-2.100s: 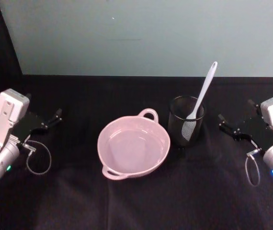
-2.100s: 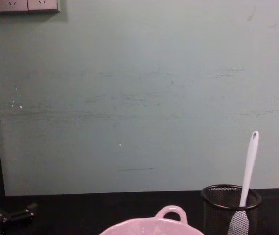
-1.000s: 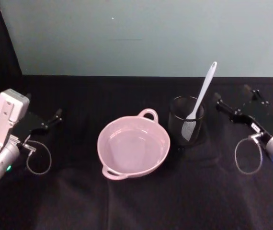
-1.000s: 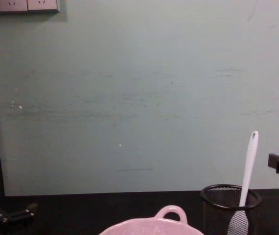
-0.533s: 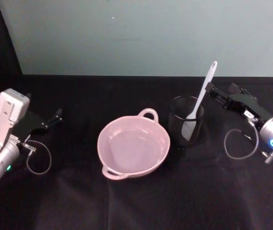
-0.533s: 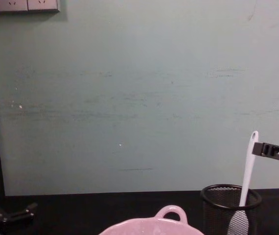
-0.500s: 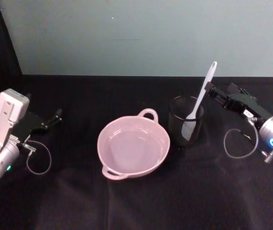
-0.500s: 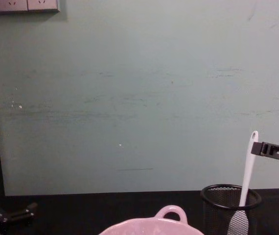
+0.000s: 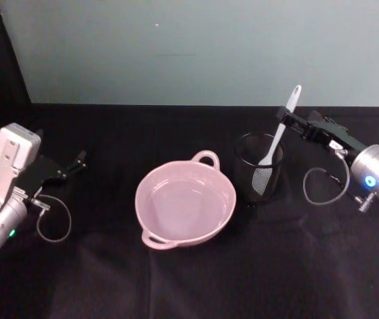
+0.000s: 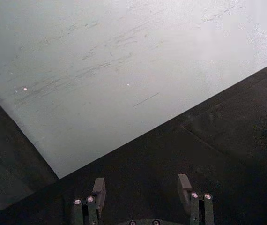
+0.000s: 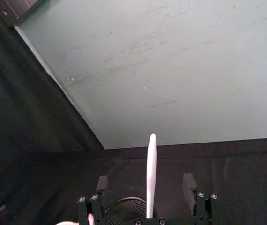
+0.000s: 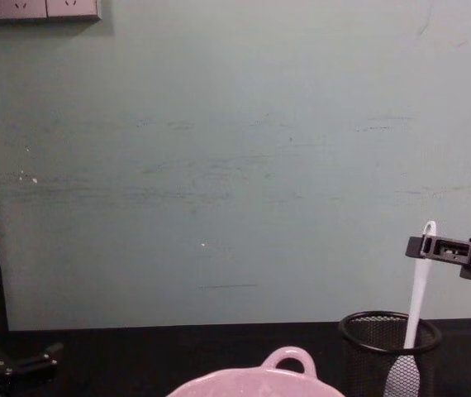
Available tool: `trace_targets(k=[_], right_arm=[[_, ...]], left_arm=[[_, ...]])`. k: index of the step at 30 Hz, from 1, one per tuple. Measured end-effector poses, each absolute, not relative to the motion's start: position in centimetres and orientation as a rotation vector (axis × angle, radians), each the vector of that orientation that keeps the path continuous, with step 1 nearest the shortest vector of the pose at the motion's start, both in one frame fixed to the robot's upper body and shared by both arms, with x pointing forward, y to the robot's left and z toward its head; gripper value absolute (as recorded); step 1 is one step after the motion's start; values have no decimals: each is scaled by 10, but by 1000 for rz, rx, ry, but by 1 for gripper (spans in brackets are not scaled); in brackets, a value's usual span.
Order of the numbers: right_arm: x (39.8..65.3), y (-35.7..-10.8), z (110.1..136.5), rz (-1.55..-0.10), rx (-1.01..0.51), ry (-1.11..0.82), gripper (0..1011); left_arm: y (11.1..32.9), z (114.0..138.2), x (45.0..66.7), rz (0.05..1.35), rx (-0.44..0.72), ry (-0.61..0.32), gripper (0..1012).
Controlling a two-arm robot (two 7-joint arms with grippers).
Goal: Use the one hand to pick up the spoon and stir the clear water in the bowl.
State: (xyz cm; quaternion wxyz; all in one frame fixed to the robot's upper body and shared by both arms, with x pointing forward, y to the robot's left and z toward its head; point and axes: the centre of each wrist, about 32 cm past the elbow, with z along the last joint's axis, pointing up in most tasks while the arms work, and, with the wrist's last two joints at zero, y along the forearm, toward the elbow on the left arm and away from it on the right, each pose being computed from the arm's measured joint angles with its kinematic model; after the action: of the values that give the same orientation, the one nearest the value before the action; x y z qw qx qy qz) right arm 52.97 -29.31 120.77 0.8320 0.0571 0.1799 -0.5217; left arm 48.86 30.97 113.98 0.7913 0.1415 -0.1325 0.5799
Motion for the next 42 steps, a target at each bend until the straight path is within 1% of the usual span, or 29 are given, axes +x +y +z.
trace_targets(k=[17,29,42], right_arm=[[548,-287,1213,-1110,88,371,1004],[554,-283,1213,-1094,89,379,1004],[554,-283,1214,-1095,89,376,1004]], left_arm=[[310,1140,489,1248,304,-285,1011],[310,1140,489,1248,305,-285,1011],[310,1140,489,1248,305,-285,1011]])
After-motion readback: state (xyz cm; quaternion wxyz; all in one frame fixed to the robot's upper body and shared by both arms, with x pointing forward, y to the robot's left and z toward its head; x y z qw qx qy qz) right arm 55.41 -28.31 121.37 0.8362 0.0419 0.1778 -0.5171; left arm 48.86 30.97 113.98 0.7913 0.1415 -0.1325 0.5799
